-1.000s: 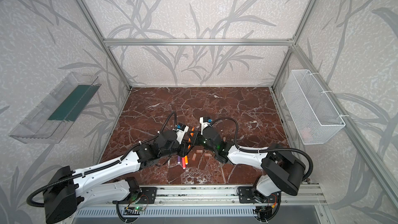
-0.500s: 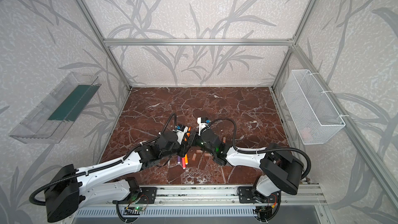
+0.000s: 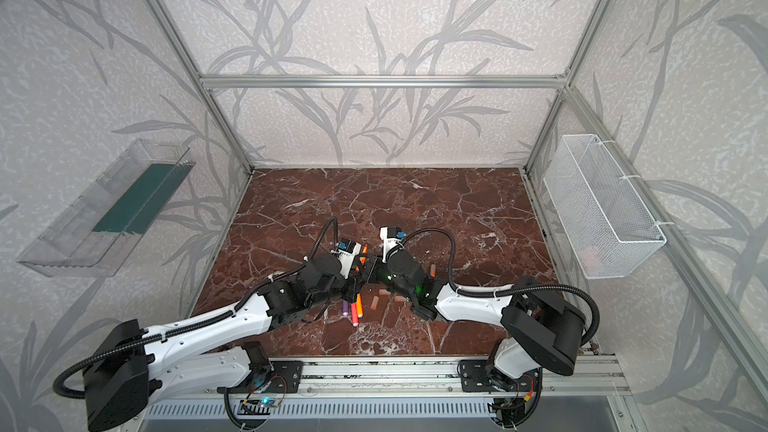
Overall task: Insert the pens into the pen caps
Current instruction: 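Withdraw the right gripper toward the pale pink caps on the table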
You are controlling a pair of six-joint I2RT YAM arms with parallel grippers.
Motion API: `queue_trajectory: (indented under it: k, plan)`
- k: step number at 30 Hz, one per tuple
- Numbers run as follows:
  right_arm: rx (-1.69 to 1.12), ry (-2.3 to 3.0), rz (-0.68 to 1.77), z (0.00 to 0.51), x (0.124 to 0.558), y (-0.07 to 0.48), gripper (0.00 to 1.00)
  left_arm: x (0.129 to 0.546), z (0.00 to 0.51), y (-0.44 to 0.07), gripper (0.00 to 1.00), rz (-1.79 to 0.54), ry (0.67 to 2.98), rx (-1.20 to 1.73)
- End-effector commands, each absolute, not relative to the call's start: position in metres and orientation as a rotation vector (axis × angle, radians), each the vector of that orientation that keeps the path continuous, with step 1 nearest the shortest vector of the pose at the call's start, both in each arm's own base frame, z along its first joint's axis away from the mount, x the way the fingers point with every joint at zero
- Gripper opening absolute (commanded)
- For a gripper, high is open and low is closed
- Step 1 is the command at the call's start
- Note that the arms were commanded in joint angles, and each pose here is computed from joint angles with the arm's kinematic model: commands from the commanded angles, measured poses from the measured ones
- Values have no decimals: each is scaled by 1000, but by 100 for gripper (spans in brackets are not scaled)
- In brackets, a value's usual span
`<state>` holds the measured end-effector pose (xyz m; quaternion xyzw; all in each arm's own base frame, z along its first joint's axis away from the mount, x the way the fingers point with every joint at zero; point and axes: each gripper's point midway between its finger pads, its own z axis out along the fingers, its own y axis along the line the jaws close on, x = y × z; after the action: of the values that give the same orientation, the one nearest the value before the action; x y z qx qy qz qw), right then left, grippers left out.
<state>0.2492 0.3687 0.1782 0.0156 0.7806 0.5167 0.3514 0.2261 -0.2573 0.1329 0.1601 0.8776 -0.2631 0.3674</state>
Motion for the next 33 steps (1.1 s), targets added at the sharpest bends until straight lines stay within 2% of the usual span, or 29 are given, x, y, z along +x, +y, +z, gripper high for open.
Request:
queue_trajectory:
  k: [1, 3, 4, 11, 18, 25, 33]
  plan:
    - [-13, 2062, 1244, 168, 241, 359, 36, 235, 146, -258, 0, -680, 2187, 371]
    - [-23, 2073, 1160, 167, 242, 346, 48, 237, 140, -251, 0, -649, 2202, 343]
    - [-25, 2080, 1117, 167, 242, 339, 51, 238, 137, -248, 0, -640, 2209, 325]
    - [-20, 2133, 695, 162, 250, 265, 62, 241, 105, -221, 0, -659, 2295, 196]
    - [-65, 2284, 421, 136, 265, 224, 63, 218, 81, -215, 0, -716, 2358, 199]
    - [-121, 2474, 312, 94, 284, 221, 50, 215, 84, -210, 0, -692, 2356, 201]
    - [-209, 2607, 231, 65, 295, 240, 43, 216, 85, -210, 0, -663, 2360, 215]
